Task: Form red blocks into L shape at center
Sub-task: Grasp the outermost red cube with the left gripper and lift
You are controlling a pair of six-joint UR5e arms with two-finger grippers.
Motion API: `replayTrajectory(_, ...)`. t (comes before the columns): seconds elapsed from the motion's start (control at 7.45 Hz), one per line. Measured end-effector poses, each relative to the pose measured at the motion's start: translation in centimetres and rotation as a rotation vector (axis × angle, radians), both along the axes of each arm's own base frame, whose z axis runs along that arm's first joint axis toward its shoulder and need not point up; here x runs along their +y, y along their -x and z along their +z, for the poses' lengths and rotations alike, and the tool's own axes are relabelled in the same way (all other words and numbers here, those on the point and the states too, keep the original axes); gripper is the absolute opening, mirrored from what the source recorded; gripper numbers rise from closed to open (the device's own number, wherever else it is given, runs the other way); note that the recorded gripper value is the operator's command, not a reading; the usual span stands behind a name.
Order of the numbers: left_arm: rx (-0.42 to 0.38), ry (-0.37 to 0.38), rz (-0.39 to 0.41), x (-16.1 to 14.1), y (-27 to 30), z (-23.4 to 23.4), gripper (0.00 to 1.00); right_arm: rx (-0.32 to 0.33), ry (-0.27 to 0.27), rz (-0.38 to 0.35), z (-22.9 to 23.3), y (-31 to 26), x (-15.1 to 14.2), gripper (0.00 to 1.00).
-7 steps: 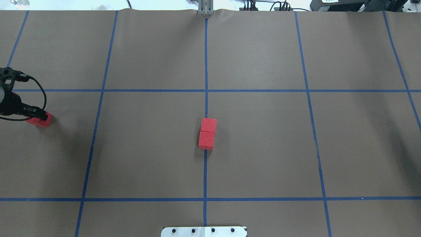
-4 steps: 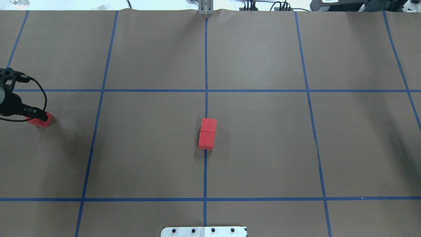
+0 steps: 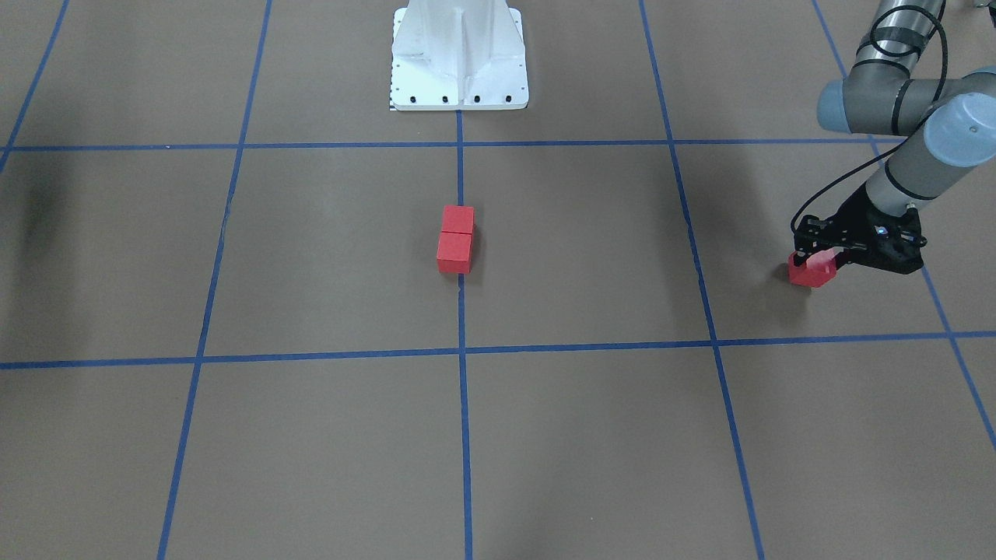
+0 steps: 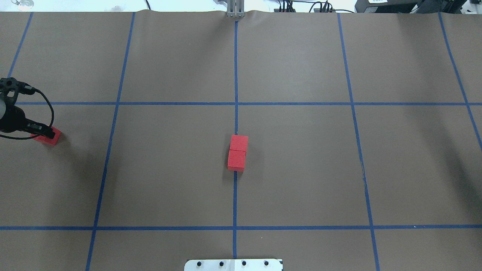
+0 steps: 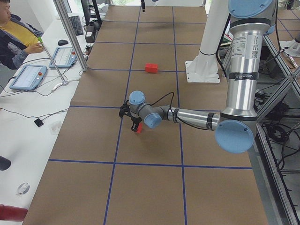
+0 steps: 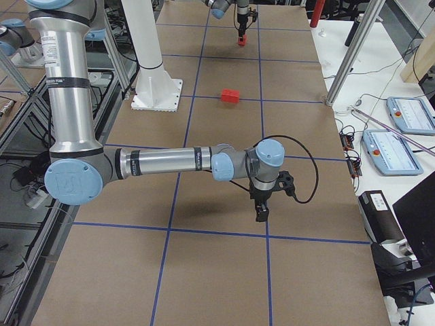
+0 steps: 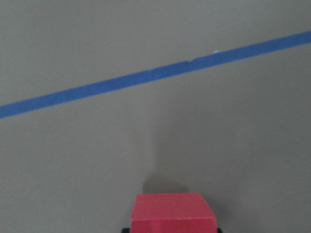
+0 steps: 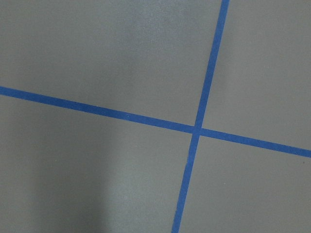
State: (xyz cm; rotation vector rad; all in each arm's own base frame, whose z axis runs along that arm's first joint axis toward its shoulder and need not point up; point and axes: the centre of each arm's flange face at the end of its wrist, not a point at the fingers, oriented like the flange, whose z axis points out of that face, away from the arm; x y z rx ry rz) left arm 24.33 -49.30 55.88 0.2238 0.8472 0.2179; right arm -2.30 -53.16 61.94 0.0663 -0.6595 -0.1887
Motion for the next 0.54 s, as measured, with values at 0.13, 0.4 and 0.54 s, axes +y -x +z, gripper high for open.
replayTrajectory(0.13, 0.035, -0.060, -0.001, -2.0, -1.5, -3.8, 0.00, 0.000, 0.002, 0.001, 0.1, 0.0, 0.0, 1.00)
replayTrajectory(0.4, 0.133, -0.203, 0.010, -6.2, -5.6, -14.3, 0.00, 0.001, 0.005, 0.002, 0.2, 0.0, 0.0, 1.00)
replayTrajectory(0.54, 0.184, -0.256, 0.041, -6.7, -8.6, -19.6, 0.00, 0.001, 0.006, 0.002, 0.2, 0.0, 0.0, 1.00)
